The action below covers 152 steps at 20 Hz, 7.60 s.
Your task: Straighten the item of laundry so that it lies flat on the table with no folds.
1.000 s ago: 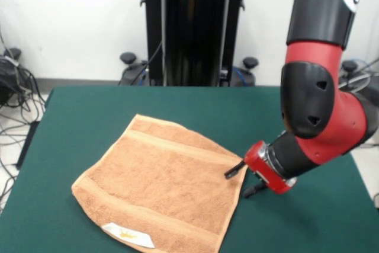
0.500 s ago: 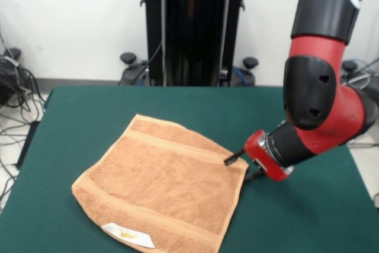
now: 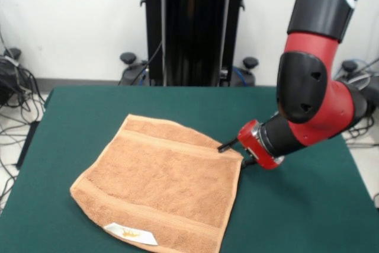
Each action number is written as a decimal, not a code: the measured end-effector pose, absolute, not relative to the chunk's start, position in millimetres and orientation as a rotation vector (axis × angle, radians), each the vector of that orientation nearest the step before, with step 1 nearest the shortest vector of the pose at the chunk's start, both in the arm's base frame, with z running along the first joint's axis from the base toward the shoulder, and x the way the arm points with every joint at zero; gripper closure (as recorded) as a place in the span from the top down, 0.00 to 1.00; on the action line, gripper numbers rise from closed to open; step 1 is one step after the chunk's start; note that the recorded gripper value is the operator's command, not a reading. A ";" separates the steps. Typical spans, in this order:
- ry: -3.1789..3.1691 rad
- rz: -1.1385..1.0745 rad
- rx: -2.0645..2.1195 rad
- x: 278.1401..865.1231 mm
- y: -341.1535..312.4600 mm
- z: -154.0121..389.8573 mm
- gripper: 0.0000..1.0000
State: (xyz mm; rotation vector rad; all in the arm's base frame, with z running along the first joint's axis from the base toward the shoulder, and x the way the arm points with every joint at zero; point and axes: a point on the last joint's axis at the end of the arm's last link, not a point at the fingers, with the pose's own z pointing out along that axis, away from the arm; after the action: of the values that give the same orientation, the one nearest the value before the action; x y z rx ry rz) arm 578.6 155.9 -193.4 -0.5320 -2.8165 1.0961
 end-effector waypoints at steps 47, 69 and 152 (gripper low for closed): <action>-2.800 1.124 -0.522 541.7 143.1 -193.0 1.00; -2.776 1.113 -0.503 512.8 166.2 -192.4 1.00; -3.415 0.260 -0.966 687.5 -61.3 5.6 1.00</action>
State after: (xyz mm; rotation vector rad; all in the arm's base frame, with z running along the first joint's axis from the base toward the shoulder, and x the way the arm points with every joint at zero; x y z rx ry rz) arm 687.5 -61.3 5.6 -0.9664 -3.4150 0.2602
